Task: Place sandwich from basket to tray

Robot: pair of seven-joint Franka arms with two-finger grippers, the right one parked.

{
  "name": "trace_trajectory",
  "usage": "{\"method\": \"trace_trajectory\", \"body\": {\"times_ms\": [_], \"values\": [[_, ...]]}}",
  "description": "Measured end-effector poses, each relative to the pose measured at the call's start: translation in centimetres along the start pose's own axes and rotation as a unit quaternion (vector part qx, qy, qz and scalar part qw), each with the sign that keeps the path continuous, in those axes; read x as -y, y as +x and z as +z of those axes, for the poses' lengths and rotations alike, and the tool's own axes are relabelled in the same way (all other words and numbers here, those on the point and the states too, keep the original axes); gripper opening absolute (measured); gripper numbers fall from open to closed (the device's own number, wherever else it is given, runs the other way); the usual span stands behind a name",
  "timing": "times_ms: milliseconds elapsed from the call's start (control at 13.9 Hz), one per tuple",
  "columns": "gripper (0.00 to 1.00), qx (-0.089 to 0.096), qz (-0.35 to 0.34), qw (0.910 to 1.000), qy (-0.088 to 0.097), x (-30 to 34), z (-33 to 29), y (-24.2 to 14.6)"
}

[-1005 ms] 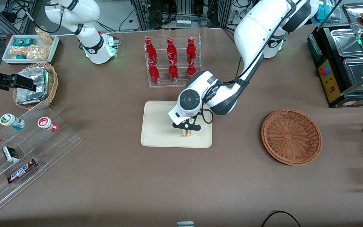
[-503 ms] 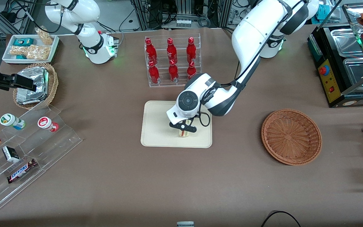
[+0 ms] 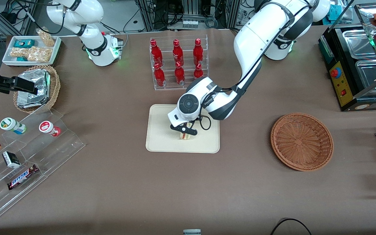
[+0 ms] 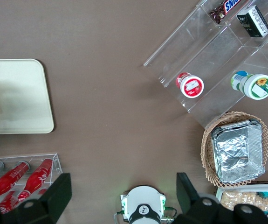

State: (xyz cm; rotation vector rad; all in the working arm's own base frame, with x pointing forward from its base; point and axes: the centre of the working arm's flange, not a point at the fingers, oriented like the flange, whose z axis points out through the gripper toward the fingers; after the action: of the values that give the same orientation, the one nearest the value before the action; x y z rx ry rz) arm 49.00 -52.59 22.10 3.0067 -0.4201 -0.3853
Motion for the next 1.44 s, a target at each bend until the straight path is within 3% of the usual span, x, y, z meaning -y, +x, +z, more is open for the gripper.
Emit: {"method": "trace_trajectory", "body": {"times_ms": [215,718,1077,1221,1436], "values": [[0.33,0.001,-0.017,0.9999,-0.002,0.0,0.5,0.4],[0.99,-0.003,-0.054,0.9985,-0.004,-0.1,0.1,0.6],[1.0,-0.012,-0.06,0.9981,-0.008,0.0,-1.9,1.0],[1.0,0.0,-0.063,0.998,0.006,0.4,-4.5,0.6],[1.0,0.034,-0.081,0.9954,0.038,3.4,-10.7,-0.1]]}}
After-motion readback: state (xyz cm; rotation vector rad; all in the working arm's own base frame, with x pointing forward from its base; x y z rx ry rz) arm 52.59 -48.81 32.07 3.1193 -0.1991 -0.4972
